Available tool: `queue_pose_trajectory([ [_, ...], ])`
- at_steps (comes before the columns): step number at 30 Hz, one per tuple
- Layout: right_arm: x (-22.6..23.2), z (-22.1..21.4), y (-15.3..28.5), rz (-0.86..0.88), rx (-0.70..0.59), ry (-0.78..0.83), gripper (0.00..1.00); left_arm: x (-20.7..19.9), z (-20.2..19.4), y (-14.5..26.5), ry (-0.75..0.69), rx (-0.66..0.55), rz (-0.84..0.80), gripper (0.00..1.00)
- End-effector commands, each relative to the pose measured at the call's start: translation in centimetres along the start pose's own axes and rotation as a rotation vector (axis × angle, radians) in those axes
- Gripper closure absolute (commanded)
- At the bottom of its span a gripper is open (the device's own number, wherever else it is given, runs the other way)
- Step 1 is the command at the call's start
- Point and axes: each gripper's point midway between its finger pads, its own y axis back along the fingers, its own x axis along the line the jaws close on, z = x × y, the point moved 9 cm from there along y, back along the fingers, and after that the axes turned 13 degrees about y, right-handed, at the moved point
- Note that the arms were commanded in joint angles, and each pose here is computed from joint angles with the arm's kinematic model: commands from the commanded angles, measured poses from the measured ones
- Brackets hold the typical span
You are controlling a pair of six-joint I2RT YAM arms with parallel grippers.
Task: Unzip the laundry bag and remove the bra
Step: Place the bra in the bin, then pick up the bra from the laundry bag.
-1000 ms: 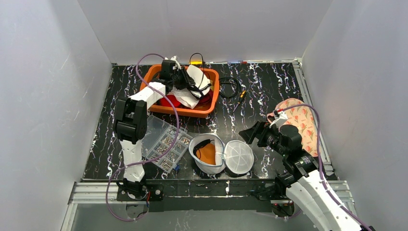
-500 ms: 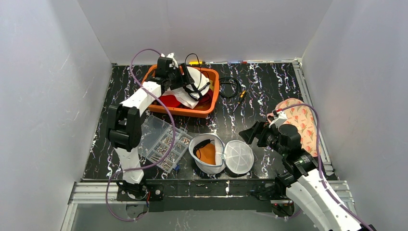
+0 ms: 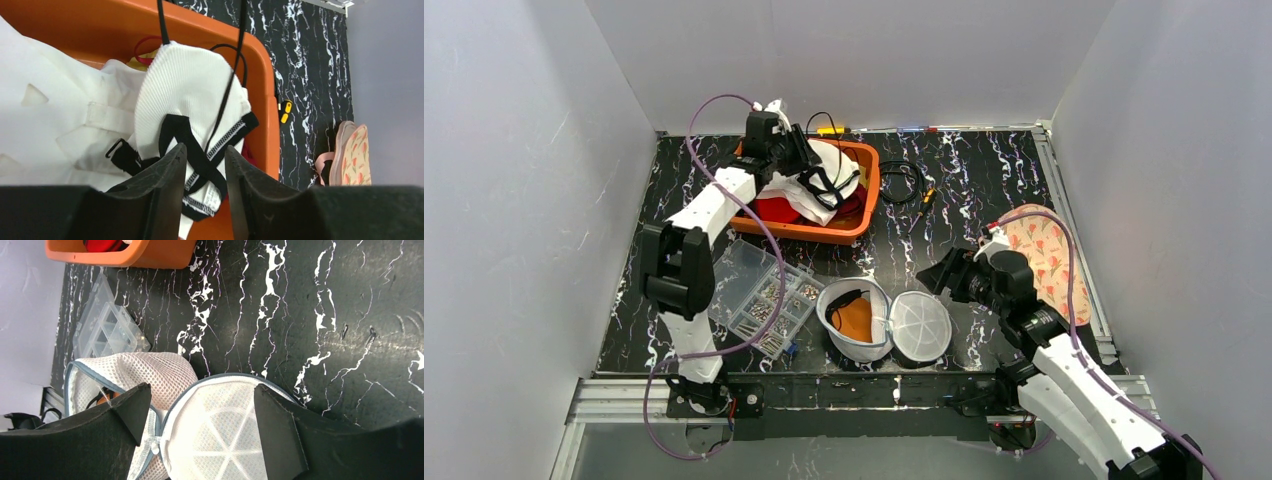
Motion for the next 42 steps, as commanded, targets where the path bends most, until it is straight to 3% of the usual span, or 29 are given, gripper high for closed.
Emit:
queue_pose_trajectory([
  [1,1.0,1.6,0.5,0.062,-0.148,-0.029,0.18,0.1,0.2,-2.0,0.044,0.004,-0.003,0.69],
  [8,1.0,1.9,1.0,0.031,-0.131,0.016,0.17,3.1,-1.2,-4.5,0.026,0.054,0.124,0.72],
  [12,0.9,2.3,1.3,0.000,-0.141,0.030,0.16,3.1,-1.5,-3.9,0.027,0.037,0.098,0.70],
  [18,1.4,4.1,2.8,-0.024,-0.196,0.102,0.18,-1.4,0.7,1.7,0.039,-0.042,-0.036,0.58],
  [23,2.7,5.8,3.4,0.021,-0.108,0.211,0.22,-3.3,-0.3,9.4,0.100,-0.077,-0.102,0.44],
  [28,5.0,5.8,2.3,0.105,-0.021,0.291,0.26,-1.6,-6.5,16.3,0.159,0.021,-0.116,0.36],
  [32,7.8,3.7,0.4,0.035,0.047,0.426,0.28,0.3,-13.2,19.4,0.035,0.131,-0.117,0.27],
  [33,8.7,2.8,0.0,0.027,0.066,0.468,0.28,0.5,-14.7,20.0,-0.005,0.158,-0.122,0.10],
  [34,9.6,1.9,-0.3,0.015,0.079,0.499,0.28,0.9,-16.0,20.5,-0.037,0.174,-0.112,0.02],
  [42,13.0,-3.6,-1.5,0.097,0.107,0.568,0.32,2.5,-21.4,22.8,-0.065,0.283,-0.123,0.02],
])
